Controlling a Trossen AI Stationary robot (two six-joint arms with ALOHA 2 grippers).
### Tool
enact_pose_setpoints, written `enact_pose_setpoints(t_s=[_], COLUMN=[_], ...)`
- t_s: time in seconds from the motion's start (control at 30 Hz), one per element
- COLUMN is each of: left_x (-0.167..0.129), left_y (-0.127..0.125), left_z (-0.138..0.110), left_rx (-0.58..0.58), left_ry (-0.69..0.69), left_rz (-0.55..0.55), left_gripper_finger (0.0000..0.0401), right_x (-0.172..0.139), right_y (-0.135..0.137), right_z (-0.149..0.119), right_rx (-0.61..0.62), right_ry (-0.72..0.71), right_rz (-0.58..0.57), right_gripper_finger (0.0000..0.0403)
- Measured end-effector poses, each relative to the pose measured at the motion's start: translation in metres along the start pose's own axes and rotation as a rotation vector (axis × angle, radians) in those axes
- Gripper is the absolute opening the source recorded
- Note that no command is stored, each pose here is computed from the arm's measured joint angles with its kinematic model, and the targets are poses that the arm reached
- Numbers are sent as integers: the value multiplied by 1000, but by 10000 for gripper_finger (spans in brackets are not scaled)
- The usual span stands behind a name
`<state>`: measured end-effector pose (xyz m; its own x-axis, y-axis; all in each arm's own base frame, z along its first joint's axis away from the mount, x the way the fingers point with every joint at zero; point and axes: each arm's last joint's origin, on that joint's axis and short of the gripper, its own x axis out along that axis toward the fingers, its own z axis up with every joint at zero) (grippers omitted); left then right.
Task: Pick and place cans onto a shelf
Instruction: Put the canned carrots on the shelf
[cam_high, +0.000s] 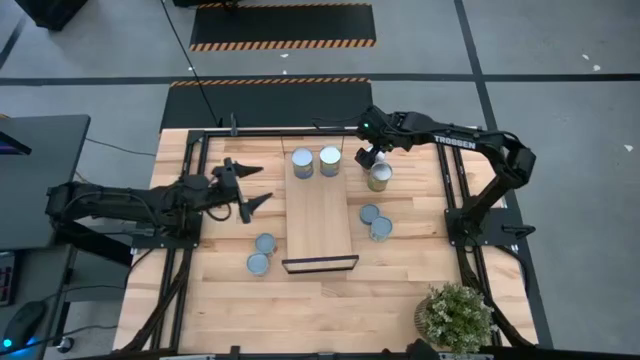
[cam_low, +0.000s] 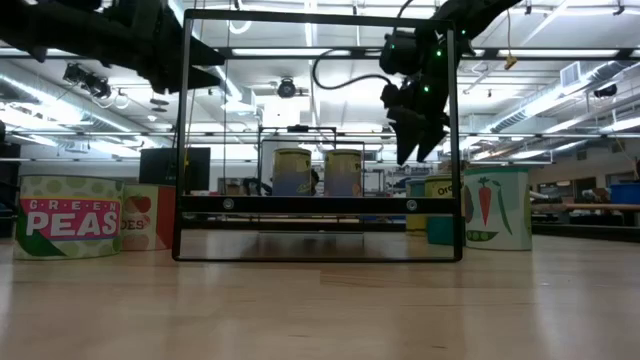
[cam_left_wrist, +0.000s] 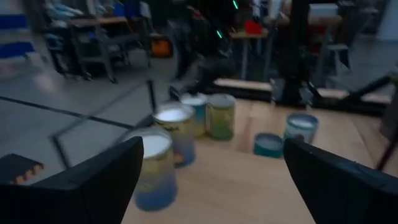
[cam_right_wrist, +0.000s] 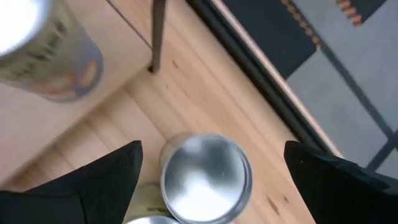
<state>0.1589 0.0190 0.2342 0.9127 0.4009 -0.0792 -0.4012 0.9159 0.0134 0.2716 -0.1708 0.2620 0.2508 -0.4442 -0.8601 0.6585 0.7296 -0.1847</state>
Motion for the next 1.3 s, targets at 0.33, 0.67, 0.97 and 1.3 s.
enact_pose_setpoints(t_s=[0.33,0.67,0.97,1.3], left_x=[-27,-44,-45,-45], left_y=[12,19,18,18], left_z=[-8,-12,-12,-12], left_rx=[0,14,-9,-17], left_ry=[-63,-120,-117,-117], left_rz=[35,47,22,21], left_gripper_finger=[393,393,393,393], right_x=[30,37,51,51], right_y=[-7,-20,-16,-16], right_z=[-1,-3,-9,-11], right_rx=[29,73,152,165], right_ry=[105,144,238,263], right_rz=[47,58,83,82], right_gripper_finger=[400,400,400,348])
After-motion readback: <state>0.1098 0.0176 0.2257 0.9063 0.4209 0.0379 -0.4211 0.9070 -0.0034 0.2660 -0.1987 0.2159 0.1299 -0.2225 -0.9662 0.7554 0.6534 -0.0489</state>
